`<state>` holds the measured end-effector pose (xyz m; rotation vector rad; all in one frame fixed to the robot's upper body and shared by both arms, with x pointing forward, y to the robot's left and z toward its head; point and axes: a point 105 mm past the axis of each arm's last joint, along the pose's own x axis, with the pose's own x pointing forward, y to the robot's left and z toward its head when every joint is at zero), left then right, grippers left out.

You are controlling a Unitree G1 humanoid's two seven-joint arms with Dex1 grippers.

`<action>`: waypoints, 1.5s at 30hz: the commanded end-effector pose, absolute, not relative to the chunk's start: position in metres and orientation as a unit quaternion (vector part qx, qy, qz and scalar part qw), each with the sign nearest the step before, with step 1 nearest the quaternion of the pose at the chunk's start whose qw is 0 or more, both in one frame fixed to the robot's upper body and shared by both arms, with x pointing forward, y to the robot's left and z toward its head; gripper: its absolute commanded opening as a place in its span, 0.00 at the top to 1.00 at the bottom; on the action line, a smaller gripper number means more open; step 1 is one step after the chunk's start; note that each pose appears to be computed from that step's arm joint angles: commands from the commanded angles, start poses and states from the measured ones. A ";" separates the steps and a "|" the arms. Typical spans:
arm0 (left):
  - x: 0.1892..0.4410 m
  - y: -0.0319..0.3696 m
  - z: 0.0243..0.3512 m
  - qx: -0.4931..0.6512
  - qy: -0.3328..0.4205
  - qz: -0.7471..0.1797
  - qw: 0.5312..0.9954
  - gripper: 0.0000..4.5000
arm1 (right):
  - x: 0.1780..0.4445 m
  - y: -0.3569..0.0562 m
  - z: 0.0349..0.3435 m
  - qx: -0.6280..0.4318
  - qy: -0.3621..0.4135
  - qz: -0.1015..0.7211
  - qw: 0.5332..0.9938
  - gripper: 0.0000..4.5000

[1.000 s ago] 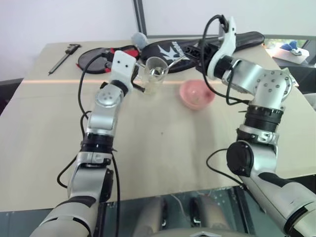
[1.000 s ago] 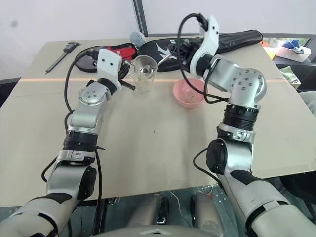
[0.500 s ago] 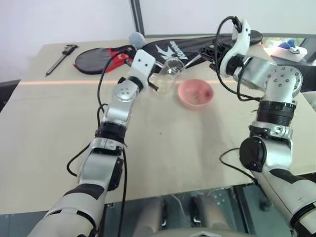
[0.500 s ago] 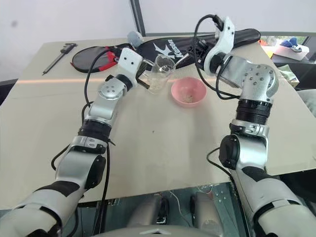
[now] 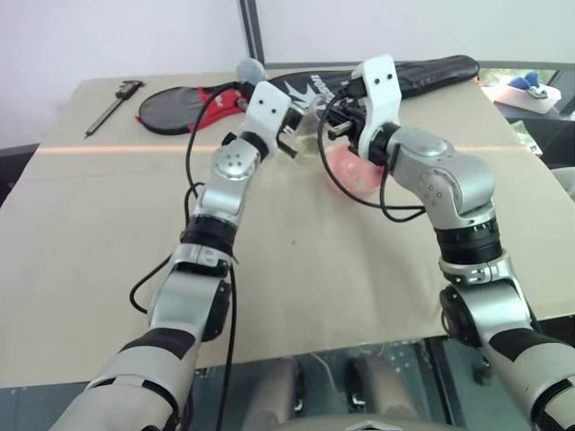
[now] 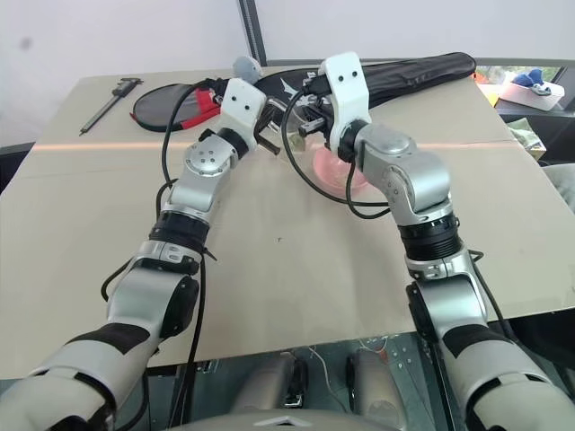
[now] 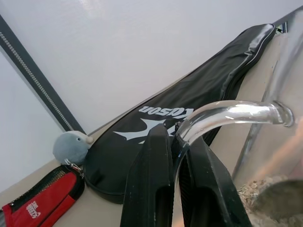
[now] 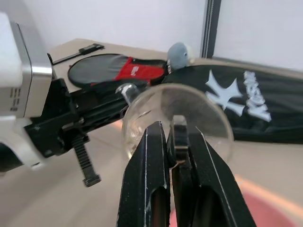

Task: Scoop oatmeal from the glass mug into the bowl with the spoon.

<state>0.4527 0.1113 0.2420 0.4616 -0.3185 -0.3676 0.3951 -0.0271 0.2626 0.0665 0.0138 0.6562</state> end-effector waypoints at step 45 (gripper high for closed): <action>0.461 0.110 0.248 0.258 -0.166 -0.177 0.935 0.99 | 0.413 -0.104 0.293 0.378 0.076 0.216 0.897 1.00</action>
